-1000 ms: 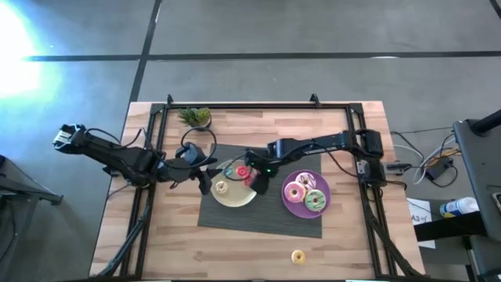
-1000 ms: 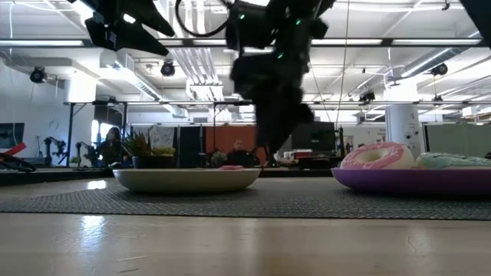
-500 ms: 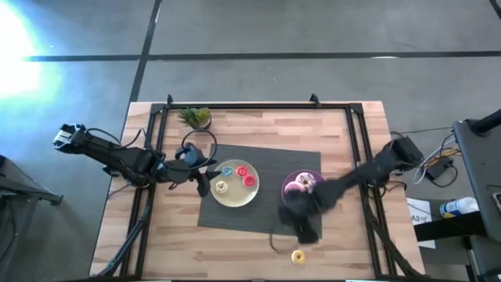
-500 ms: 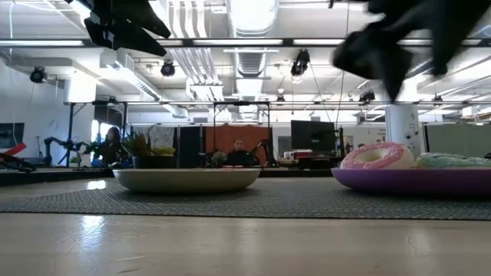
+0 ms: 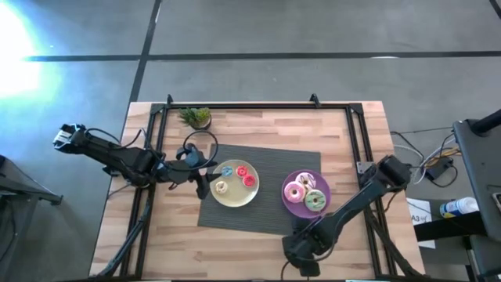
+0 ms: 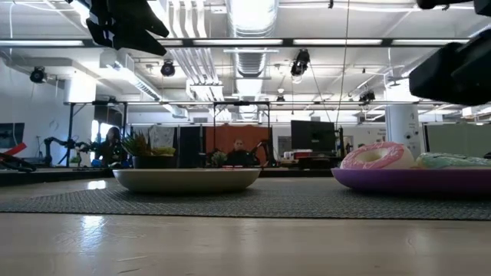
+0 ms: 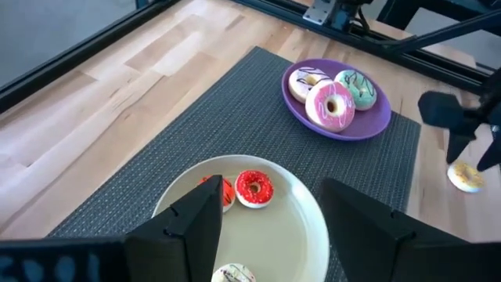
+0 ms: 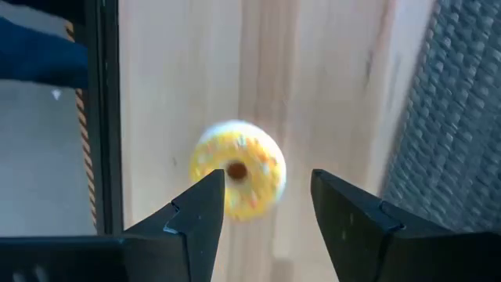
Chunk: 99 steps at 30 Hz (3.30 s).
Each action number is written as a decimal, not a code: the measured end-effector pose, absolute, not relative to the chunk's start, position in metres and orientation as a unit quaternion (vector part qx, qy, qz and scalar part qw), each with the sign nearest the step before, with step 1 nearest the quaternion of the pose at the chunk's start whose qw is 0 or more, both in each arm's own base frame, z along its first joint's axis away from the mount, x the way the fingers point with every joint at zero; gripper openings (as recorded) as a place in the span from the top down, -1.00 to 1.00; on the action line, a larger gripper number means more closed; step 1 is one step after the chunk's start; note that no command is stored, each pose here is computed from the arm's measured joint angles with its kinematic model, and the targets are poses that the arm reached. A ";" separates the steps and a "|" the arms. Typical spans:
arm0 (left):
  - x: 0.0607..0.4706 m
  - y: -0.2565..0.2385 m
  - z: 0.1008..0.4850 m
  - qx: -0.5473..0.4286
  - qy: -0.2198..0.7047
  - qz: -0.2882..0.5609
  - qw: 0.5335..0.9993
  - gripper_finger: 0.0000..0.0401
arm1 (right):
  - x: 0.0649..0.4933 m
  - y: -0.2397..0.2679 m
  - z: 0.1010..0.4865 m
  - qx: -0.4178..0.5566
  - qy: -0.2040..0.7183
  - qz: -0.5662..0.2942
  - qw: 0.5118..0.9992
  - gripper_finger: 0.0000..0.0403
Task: Pick & Place donuts
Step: Put the small yellow donut on the beige plate, then return to Home Position
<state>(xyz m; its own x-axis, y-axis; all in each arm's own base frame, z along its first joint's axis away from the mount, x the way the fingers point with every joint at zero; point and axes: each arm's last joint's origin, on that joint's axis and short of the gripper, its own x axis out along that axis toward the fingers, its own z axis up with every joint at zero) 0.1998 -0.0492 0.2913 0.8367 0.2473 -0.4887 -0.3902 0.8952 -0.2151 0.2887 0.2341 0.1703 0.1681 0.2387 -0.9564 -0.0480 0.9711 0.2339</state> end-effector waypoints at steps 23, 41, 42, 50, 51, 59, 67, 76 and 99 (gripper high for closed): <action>0.198 -0.055 0.290 -0.167 0.241 0.152 0.944 0.05 | 0.309 0.226 0.158 0.094 0.644 0.057 0.757 0.91; 0.177 -0.073 0.277 -0.168 0.290 0.187 0.923 0.05 | 0.415 0.049 0.195 0.234 0.475 -0.064 0.846 0.93; 0.176 -0.074 0.276 -0.171 0.290 0.191 0.922 0.05 | 0.421 0.045 0.196 0.236 0.469 -0.066 0.849 0.93; 0.169 -0.078 0.274 -0.176 0.286 0.211 0.918 0.05 | 0.463 0.032 0.174 0.231 0.487 -0.054 0.840 0.80; 0.169 -0.078 0.274 -0.176 0.288 0.212 0.917 0.05 | 0.467 0.033 0.172 0.233 0.493 -0.045 0.837 0.74; 0.168 -0.078 0.273 -0.180 0.292 0.217 0.914 0.05 | 0.480 0.034 0.173 0.177 0.550 -0.049 0.815 0.22; 0.168 -0.078 0.273 -0.175 0.293 0.216 0.915 0.05 | 0.455 0.043 0.227 0.064 0.525 -0.020 0.848 0.04; 0.181 -0.080 0.272 -0.175 0.266 0.155 0.935 0.05 | 0.334 0.065 0.244 0.069 0.495 -0.082 0.862 0.19; 0.204 -0.045 0.217 -0.290 -0.016 -0.080 0.954 0.05 | 0.183 0.070 0.232 0.281 0.040 0.081 0.955 0.29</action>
<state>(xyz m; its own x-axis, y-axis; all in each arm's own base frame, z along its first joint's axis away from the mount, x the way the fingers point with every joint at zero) 0.2042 -0.0452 0.2175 0.9867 -0.1435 0.0770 0.1621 0.8194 -0.5498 0.1827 0.0702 0.2322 0.9835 0.1780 -0.0314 -0.1327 0.8290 0.5433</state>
